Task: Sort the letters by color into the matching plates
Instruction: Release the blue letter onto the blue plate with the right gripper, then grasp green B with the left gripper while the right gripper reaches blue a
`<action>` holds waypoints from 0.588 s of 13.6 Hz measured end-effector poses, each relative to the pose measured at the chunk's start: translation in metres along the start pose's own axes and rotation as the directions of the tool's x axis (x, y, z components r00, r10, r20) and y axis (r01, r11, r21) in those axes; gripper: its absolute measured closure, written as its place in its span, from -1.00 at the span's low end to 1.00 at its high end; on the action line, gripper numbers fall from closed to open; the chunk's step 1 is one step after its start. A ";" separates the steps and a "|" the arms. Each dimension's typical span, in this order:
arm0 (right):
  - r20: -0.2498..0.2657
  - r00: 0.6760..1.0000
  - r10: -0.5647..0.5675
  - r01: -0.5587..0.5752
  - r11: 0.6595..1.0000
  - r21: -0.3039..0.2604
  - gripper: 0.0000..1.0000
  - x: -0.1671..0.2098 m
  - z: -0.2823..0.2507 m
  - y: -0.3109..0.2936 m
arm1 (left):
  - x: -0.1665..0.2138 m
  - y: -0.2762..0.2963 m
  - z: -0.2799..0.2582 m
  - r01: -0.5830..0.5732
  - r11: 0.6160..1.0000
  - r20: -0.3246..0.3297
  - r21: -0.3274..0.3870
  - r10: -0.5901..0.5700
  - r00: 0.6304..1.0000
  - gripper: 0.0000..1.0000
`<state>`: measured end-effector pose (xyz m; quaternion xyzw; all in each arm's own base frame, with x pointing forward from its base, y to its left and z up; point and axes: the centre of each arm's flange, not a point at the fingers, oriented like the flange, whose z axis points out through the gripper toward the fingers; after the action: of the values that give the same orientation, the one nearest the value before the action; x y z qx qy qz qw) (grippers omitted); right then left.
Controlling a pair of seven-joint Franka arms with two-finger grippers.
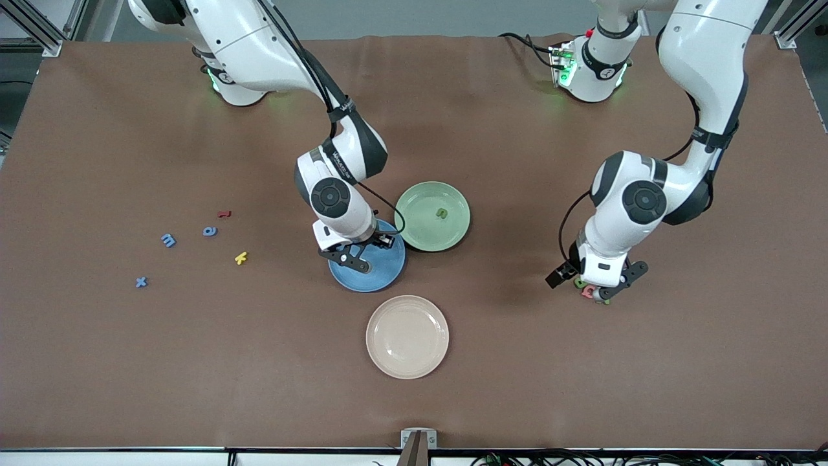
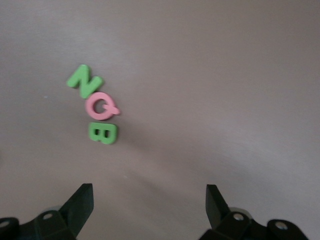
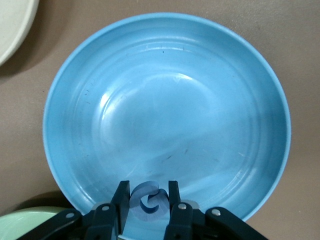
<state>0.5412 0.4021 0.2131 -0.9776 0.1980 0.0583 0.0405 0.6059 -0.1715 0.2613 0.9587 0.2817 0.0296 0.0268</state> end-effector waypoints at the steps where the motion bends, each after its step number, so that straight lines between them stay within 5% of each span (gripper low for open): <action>1: 0.000 1.000 0.000 0.000 1.000 -0.001 0.29 0.000 0.001 0.000 | 0.004 -0.006 0.007 -0.001 1.000 0.000 0.020 0.001 1.000 -0.96; 8: 0.006 1.000 -0.010 0.010 1.000 -0.012 0.29 -0.007 0.009 -0.003 | 0.019 -0.023 0.046 0.009 0.997 0.018 0.075 -0.011 1.000 -0.75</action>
<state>0.5349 0.4080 0.2051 -0.9787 0.1924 0.0622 0.0354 0.6127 -0.1435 0.2148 0.9578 0.2872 0.0101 -0.0061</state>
